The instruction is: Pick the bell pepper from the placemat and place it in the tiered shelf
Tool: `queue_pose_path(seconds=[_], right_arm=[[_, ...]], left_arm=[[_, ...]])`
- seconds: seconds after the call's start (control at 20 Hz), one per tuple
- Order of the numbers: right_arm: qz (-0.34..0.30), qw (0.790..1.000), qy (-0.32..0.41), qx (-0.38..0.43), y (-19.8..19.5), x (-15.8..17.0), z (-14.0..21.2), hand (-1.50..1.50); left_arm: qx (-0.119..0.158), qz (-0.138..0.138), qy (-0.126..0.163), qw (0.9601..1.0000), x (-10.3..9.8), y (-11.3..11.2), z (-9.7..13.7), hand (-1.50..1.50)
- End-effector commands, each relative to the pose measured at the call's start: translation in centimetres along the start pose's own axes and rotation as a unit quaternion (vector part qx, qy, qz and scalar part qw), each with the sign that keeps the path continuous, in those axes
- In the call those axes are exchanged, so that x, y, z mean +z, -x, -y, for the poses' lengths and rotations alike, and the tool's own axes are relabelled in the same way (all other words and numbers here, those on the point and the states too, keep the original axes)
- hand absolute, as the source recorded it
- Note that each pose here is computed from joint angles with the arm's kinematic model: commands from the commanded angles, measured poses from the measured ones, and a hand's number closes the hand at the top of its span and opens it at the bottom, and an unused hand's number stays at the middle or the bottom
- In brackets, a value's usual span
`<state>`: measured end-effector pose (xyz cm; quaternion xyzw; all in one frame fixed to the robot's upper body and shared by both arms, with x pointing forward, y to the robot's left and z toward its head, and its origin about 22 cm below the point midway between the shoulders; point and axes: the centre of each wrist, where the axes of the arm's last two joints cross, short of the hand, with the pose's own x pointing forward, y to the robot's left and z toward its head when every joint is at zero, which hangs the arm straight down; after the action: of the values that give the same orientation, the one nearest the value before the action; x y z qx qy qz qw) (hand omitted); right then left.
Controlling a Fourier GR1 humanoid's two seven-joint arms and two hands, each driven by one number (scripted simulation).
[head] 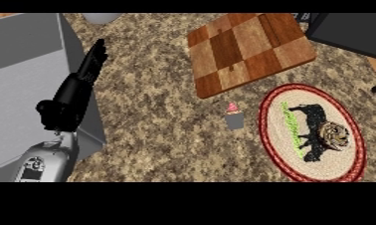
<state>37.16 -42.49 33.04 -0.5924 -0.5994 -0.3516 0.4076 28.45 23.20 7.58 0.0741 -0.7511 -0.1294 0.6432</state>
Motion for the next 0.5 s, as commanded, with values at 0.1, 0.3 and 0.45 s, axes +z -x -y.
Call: queue_pose_path(seconds=[0.1,0.3,0.45], right_arm=[[-0.088,0.996,0.007,0.006,0.0,-3.5,4.2,-1.5],[-0.094,0.993,-0.013,0.074,1.1,-5.8,8.1,-1.5],[-0.109,0.99,-0.027,0.08,1.2,-6.4,10.7,-1.5]], left_arm=[[0.032,-0.086,-0.011,0.9957,1.8,4.6,1.8,0.0],[0.024,-0.084,-0.03,0.9958,2.8,4.2,0.4,0.0],[0.022,-0.099,-0.03,0.9944,3.0,4.3,-0.4,0.0]])
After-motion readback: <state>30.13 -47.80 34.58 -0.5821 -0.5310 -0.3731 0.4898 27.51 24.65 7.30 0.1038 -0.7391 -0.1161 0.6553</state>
